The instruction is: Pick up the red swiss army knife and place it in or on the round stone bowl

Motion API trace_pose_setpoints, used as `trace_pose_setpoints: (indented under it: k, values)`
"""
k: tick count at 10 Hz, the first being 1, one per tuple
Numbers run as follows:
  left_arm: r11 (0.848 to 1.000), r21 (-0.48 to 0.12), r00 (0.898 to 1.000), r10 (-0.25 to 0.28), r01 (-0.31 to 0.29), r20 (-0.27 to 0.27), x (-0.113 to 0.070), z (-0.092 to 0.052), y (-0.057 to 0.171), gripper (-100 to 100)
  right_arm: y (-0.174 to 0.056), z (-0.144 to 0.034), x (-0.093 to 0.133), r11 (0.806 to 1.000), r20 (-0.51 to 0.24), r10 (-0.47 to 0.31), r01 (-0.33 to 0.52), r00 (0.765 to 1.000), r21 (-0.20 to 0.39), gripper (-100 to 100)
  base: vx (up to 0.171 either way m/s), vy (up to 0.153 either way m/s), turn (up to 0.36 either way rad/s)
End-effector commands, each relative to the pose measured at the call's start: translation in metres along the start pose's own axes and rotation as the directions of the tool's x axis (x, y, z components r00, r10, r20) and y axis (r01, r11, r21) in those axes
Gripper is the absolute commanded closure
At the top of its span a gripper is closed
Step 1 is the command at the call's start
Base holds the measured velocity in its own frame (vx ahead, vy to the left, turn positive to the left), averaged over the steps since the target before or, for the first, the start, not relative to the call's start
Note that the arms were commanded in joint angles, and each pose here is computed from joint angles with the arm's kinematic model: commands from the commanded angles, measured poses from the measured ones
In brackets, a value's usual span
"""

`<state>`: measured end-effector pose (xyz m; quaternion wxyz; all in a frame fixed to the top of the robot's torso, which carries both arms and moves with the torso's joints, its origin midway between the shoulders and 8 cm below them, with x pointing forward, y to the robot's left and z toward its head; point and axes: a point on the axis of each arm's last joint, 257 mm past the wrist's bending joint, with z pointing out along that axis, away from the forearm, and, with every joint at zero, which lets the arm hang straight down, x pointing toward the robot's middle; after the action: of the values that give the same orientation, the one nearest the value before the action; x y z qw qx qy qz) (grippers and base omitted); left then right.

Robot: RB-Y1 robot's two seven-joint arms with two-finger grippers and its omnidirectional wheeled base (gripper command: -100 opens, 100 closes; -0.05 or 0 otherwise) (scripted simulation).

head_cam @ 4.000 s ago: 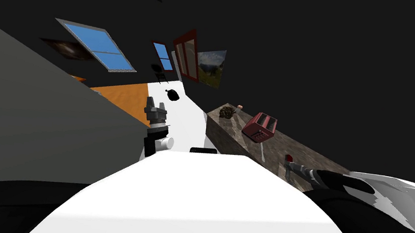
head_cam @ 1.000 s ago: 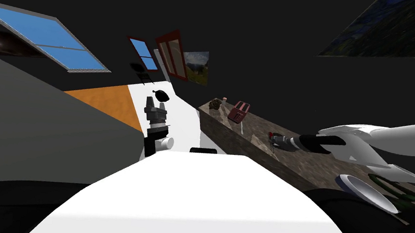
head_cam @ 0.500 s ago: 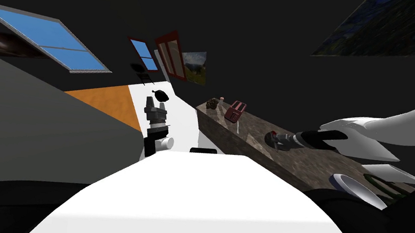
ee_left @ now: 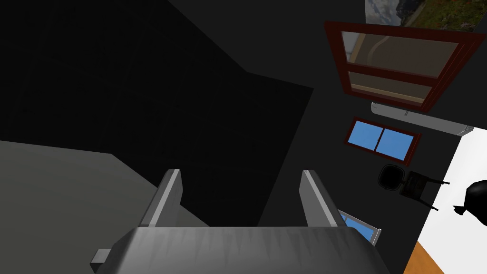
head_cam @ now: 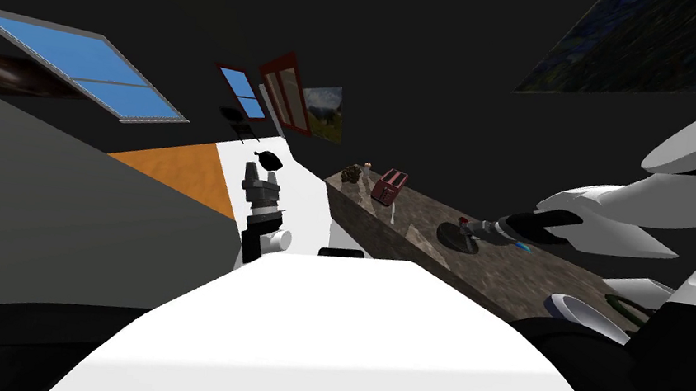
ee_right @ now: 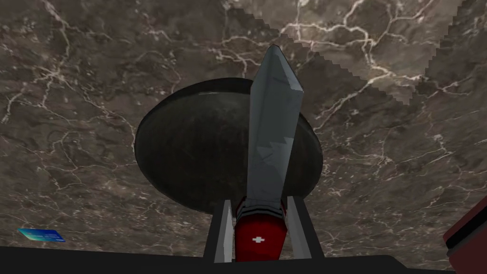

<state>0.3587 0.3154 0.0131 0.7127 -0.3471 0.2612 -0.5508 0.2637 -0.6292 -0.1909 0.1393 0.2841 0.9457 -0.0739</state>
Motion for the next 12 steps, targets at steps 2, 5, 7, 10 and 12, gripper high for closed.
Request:
trace_pose_setpoints:
  k: [2,5,7,10,12]
  values:
    - [1.000,0.000,1.000,0.000,0.000,0.000,0.000,0.000,0.000,0,-0.004,-0.006,-0.011,0.999,0.010,-0.011,0.011,1.000,0.035,100,-0.014,-0.100,0.022]
    - [1.000,0.000,1.000,0.000,0.000,0.000,0.000,0.000,0.000,0,-0.004,-0.005,-0.008,1.000,0.008,-0.009,0.008,1.000,0.028,-100,-0.001,-0.021,0.004]
    - [1.000,0.000,1.000,0.000,0.000,0.000,0.000,0.000,0.000,0,-0.004,-0.005,-0.008,1.000,0.008,-0.008,0.008,1.000,0.028,-100,0.000,0.000,0.000]
    - [1.000,0.000,1.000,0.000,0.000,0.000,0.000,0.000,0.000,0,0.011,-0.001,-0.017,0.999,-0.011,-0.038,0.038,0.999,0.015,-100,0.008,0.005,-0.119]
    - [1.000,0.000,1.000,0.000,0.000,0.000,0.000,0.000,0.000,0,0.012,-0.006,-0.036,0.999,0.020,-0.048,0.048,0.999,0.012,-100,0.023,0.027,-0.152]
